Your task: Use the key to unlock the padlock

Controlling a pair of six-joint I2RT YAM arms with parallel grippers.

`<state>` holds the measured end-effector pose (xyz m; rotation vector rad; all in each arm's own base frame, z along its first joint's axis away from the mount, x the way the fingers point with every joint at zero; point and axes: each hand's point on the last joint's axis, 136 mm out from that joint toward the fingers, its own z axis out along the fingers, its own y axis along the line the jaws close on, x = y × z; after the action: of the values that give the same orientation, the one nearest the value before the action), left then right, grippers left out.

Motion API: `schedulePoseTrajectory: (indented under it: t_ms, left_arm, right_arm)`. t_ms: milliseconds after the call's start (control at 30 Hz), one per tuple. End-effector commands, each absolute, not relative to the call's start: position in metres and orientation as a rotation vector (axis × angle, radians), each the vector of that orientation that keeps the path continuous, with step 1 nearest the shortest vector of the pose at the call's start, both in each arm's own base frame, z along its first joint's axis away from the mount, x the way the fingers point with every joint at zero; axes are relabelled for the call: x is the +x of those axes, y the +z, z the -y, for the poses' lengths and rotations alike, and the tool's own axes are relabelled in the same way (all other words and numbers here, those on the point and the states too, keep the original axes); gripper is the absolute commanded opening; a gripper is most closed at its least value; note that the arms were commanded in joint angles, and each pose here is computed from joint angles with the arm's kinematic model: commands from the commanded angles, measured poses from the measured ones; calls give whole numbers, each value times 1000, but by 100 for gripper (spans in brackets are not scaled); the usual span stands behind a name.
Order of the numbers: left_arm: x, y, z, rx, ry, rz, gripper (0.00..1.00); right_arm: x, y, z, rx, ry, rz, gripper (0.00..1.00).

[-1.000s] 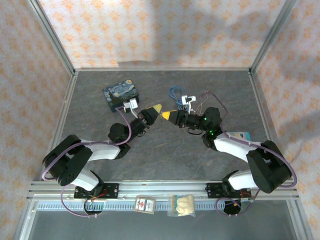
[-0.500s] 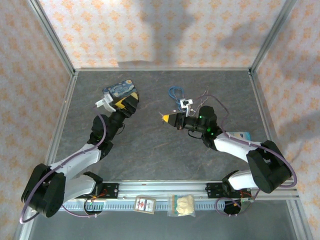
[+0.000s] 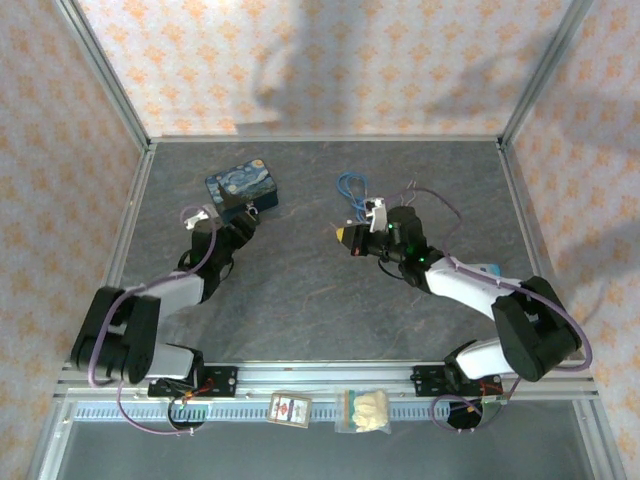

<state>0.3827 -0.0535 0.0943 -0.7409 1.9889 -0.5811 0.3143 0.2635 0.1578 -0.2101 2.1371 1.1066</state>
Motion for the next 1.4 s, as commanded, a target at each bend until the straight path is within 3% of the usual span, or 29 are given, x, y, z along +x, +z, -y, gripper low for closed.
schedulePoseTrajectory:
  t_ms: [0,300,800,933,1167,1367]
  left_arm:
    - [404,89,59,-662,-536,-2062,70]
    - [439,44,58,-634,-398,-2211,54]
    - [466,23,47,-570,-263,-2263,53]
    - [473,6,53,-558,-308,-2295,42]
    - [476,12,59,-543,-363,-2275,13]
    - [465,38,76,-529,-523,-2229,9]
  right_arm:
    - [323,162,-261,-213,1050,-2129,0]
    - [320,161,-258,-219,1041,-2125,0]
    - [320,158,-258,-220,1036,-2127,0]
    - [321,156,-259,-214,1037,-2134,0]
    - [321,152,-258,-207,1032,-2150,0]
    - [321,142,-261,-206,1039,-2179,0]
